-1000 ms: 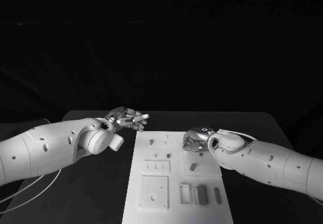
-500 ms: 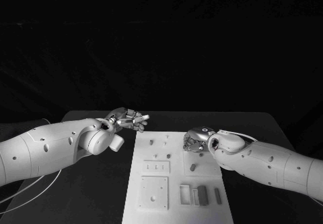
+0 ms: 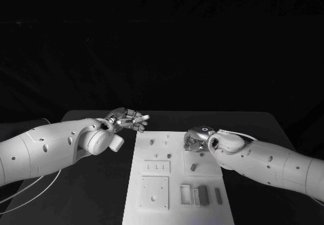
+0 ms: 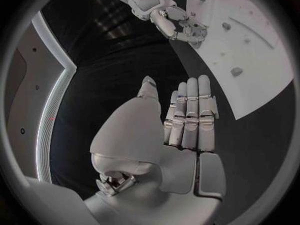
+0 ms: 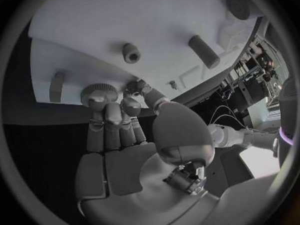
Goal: Assemble the parts on the task board
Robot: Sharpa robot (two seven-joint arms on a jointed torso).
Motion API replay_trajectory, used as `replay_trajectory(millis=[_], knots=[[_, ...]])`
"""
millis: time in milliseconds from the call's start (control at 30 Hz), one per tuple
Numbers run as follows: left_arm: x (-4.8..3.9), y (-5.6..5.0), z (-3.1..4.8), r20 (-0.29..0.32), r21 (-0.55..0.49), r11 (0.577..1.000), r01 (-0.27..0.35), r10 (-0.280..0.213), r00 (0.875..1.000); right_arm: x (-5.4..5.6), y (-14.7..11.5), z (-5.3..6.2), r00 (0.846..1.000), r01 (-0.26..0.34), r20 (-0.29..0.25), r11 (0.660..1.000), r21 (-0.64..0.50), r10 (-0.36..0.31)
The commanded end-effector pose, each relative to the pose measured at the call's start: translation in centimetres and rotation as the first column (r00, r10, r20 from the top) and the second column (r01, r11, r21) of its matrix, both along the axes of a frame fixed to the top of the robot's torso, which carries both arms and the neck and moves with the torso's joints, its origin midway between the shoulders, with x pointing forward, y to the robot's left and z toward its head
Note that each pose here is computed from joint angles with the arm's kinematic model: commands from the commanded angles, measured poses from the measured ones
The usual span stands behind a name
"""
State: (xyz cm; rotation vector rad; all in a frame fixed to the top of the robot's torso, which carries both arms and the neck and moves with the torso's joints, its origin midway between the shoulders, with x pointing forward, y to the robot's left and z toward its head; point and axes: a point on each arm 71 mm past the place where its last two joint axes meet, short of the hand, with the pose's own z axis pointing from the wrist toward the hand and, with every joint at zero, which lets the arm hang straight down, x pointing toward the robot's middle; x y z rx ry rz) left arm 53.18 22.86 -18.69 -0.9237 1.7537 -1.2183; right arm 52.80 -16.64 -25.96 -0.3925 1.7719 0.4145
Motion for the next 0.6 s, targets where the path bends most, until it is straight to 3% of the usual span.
replay_trajectory(millis=[33,600], knots=[[-0.03,-0.26,0.13,0.003,-0.006,1.0,0.019,-0.019,1.0,-0.01,-0.01,0.0,1.0,-0.003,0.016,1.0,-0.017,0.003],[-0.05,-0.16,0.16,0.005,-0.004,1.0,0.017,-0.017,1.0,-0.08,0.52,0.5,0.998,-0.012,0.069,1.0,0.022,0.01]])
